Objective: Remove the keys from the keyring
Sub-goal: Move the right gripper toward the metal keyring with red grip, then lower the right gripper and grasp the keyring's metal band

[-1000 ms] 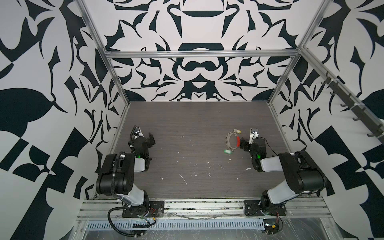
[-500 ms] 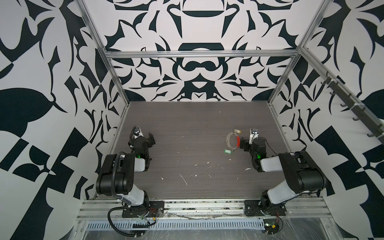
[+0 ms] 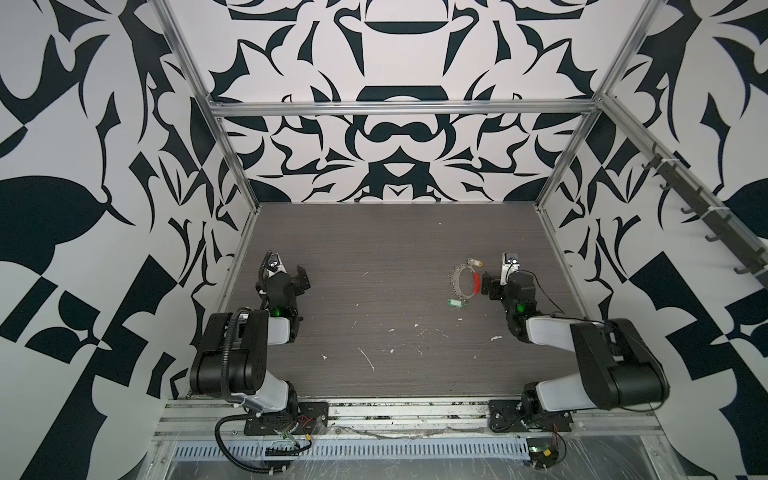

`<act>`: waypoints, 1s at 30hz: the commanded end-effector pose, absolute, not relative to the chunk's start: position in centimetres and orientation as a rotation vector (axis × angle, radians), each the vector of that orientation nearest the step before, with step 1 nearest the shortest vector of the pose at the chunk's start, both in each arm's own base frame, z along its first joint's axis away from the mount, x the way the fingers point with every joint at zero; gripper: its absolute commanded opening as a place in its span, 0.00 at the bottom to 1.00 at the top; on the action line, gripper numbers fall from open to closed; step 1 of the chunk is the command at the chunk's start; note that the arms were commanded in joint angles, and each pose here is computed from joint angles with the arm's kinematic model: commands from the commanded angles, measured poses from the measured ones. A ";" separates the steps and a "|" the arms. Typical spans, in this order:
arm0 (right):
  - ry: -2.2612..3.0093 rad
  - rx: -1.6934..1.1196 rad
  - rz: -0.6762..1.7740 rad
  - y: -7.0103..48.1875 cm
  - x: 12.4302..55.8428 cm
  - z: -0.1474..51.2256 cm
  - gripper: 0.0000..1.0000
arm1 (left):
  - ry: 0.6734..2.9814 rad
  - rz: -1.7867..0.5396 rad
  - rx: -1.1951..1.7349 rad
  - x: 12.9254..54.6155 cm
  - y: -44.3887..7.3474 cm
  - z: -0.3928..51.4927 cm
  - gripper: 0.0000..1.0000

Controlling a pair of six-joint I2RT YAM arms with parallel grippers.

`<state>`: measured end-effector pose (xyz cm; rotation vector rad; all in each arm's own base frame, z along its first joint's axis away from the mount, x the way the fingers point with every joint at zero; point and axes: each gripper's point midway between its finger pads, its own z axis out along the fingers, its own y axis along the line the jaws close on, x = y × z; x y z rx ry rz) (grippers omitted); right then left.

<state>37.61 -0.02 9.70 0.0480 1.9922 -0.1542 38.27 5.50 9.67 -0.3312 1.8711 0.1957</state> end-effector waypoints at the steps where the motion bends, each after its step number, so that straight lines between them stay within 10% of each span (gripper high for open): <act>1: 1.944 0.120 -0.148 -0.4 37.9 13.3 1.00 | 1.861 0.234 -0.356 38.4 5.9 11.4 0.99; 11: 1.922 0.745 0.077 -2.1 37.1 16.8 1.00 | 1.846 0.054 -0.834 39.1 7.2 16.8 1.00; 30: 2.344 0.294 0.368 6.2 43.2 11.2 0.52 | 1.949 -0.678 -0.972 38.3 0.6 17.8 0.99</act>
